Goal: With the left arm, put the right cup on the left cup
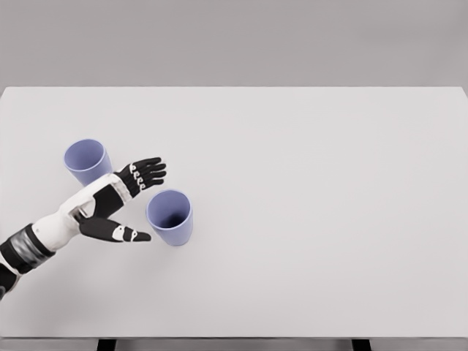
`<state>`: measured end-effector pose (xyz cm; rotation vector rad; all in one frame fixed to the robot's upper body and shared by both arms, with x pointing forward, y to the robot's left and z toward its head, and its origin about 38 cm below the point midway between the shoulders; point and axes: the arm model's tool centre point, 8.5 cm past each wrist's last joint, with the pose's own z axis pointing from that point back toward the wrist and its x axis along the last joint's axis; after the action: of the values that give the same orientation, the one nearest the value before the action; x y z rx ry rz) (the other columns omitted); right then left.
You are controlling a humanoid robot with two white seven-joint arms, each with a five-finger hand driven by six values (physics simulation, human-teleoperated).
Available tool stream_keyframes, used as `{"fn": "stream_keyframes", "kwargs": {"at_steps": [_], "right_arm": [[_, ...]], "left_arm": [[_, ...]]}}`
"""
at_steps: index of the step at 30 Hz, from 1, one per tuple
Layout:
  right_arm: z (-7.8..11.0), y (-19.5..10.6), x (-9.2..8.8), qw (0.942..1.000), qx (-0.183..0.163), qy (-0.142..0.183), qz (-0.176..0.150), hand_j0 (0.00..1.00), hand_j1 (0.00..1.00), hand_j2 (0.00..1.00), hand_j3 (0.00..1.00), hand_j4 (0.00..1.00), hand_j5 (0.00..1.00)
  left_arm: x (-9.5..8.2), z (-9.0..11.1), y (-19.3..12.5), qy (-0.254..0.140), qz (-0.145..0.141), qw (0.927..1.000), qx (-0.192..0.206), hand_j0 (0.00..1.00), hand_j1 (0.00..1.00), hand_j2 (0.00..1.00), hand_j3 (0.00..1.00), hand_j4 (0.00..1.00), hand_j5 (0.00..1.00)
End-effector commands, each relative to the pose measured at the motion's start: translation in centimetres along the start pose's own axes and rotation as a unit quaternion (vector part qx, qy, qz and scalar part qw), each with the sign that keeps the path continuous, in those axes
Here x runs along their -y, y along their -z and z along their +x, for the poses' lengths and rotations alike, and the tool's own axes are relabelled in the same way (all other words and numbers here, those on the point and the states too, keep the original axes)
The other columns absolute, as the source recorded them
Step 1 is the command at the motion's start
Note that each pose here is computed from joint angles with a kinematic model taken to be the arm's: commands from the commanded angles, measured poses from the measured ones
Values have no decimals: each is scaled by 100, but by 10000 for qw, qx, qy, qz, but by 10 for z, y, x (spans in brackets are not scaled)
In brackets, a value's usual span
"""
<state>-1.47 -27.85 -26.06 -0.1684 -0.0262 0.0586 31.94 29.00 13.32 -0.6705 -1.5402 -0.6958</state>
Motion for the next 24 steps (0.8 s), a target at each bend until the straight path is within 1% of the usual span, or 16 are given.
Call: {"fn": "stream_keyframes", "kwargs": {"at_steps": [1, 4, 8, 10, 17, 24], "right_arm": [[0, 0, 0, 10000, -1, 1, 0, 100, 100, 100, 100, 100, 100], [0, 0, 0, 10000, -1, 1, 0, 100, 100, 100, 100, 100, 100], [0, 0, 0, 10000, -1, 1, 0, 100, 100, 100, 100, 100, 100], [0, 0, 0, 10000, -1, 1, 0, 100, 100, 100, 100, 100, 100], [0, 0, 0, 10000, -1, 1, 0, 100, 100, 100, 100, 100, 100], [0, 0, 0, 10000, -1, 1, 0, 100, 100, 100, 100, 100, 100]], "left_arm": [[-2, 1, 1, 91, 60, 9999, 28, 100, 100, 100, 100, 100, 100], [-2, 0, 1, 106, 129, 9999, 6, 100, 100, 100, 100, 100, 100], [-3, -2, 1, 115, 145, 9998, -19, 100, 100, 100, 100, 100, 100], [-2, -5, 2, 215, 260, 9994, -85, 100, 100, 100, 100, 100, 100], [2, -13, 4, 434, 239, 9985, -235, 100, 100, 100, 100, 100, 100], [4, -18, 4, 425, 259, 9984, -274, 100, 100, 100, 100, 100, 100]]}}
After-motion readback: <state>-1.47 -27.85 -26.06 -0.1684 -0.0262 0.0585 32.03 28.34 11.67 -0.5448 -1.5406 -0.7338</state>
